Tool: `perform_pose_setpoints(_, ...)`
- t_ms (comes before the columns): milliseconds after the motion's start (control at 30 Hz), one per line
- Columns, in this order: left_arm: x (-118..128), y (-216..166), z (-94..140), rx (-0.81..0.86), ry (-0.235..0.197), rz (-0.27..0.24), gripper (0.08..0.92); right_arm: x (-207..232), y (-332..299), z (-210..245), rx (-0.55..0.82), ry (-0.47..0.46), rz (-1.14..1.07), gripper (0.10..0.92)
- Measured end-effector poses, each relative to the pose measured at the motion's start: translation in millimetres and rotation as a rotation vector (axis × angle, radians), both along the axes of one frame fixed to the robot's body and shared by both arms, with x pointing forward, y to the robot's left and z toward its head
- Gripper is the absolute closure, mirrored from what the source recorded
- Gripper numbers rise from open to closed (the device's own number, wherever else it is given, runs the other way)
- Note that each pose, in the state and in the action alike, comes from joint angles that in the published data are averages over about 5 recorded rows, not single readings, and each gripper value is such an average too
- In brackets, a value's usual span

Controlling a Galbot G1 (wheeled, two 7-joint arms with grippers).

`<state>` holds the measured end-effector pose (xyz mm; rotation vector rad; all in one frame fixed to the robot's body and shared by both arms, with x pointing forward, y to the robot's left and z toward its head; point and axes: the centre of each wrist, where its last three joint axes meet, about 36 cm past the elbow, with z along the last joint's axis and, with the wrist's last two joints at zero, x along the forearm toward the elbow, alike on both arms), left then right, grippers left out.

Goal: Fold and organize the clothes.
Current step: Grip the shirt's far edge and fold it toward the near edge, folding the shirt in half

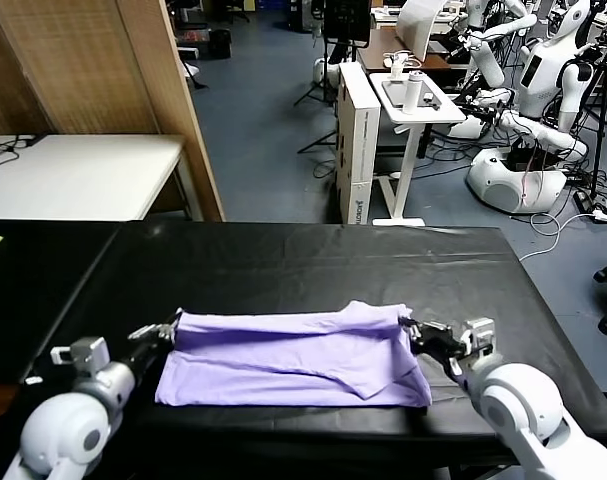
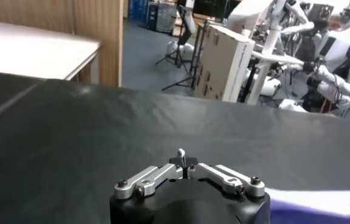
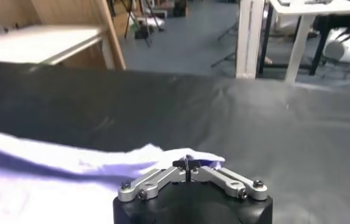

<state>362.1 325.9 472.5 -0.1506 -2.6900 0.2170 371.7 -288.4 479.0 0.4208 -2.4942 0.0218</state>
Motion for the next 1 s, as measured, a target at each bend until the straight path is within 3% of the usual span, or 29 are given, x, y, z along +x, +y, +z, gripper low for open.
perform_pose_setpoints(367,-39,6,-10,0.027,0.064,0.008,0.851,-12,-5,-7,-0.014,0.034,-0.014,0.883)
perform_pose_setpoints(700,-53,9,-17,0.025,0.095,0.027,0.846,-20,-9,-5,-0.021,0.043,-0.014,0.854)
perform_pose_setpoints(800,-56,9,-15,0.026,0.091,0.034,0.761,-23,-8,-7,-0.022,0.052,-0.011,0.722)
perform_pose_setpoints(1000,-63,8,-12,0.024,0.089,0.044,0.399,-28,-4,-9,-0.022,0.060,-0.010,0.342)
